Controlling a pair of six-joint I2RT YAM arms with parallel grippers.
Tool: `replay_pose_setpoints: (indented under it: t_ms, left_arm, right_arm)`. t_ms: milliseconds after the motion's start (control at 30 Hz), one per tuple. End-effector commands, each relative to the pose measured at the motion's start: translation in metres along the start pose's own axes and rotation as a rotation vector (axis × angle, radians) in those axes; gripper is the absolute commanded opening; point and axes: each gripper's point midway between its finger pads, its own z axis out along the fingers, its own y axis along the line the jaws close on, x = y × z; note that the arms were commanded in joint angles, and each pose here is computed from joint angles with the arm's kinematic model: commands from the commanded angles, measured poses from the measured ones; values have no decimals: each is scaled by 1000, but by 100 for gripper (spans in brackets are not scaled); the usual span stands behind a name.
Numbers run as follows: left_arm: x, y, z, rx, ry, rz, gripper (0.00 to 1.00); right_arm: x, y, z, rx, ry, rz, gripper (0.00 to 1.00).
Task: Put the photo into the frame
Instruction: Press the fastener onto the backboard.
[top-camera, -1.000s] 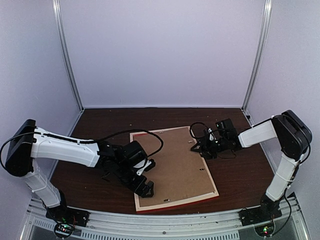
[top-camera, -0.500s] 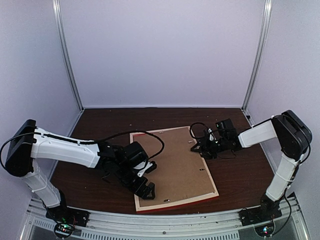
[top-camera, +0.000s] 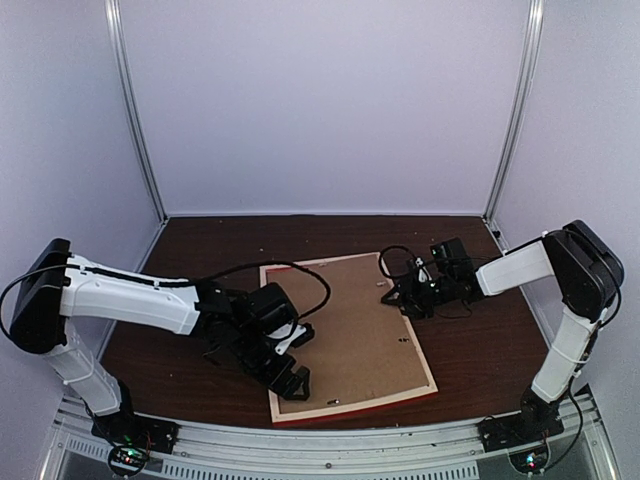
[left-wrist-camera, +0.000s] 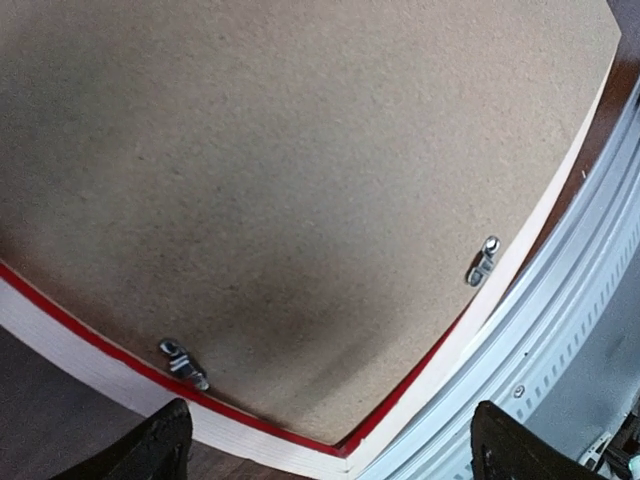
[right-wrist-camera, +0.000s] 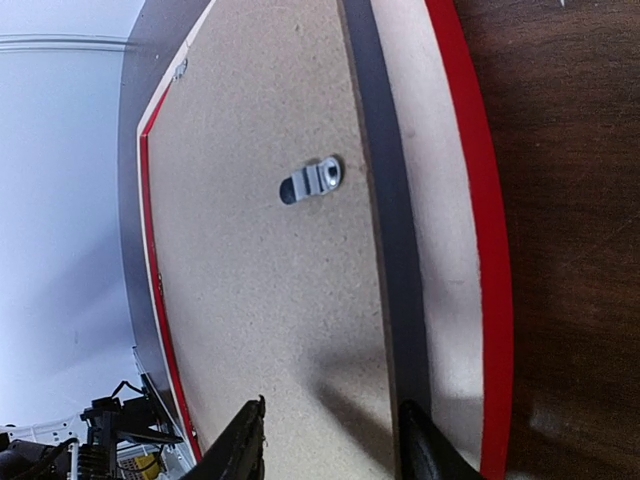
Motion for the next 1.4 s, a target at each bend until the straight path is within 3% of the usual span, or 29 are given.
replay_pose_setpoints:
  t_ms: [0,400,700,1367]
  left_arm:
    - [-26,6,-31,-104,-117,51,98]
    - [-67,80,-68,-248,-236,-103,98]
    - [-82,134,-63,-303,-235,-205,98]
    - [-94,149,-44,-299,-228,-226,98]
  right_arm:
    - [1,8,0,17,0,-52,45]
    - [4,15,3,124,40,-141,47]
    - [8,14,7,191,61,-176,49]
    - [0,6,-16,334,23,-246,57]
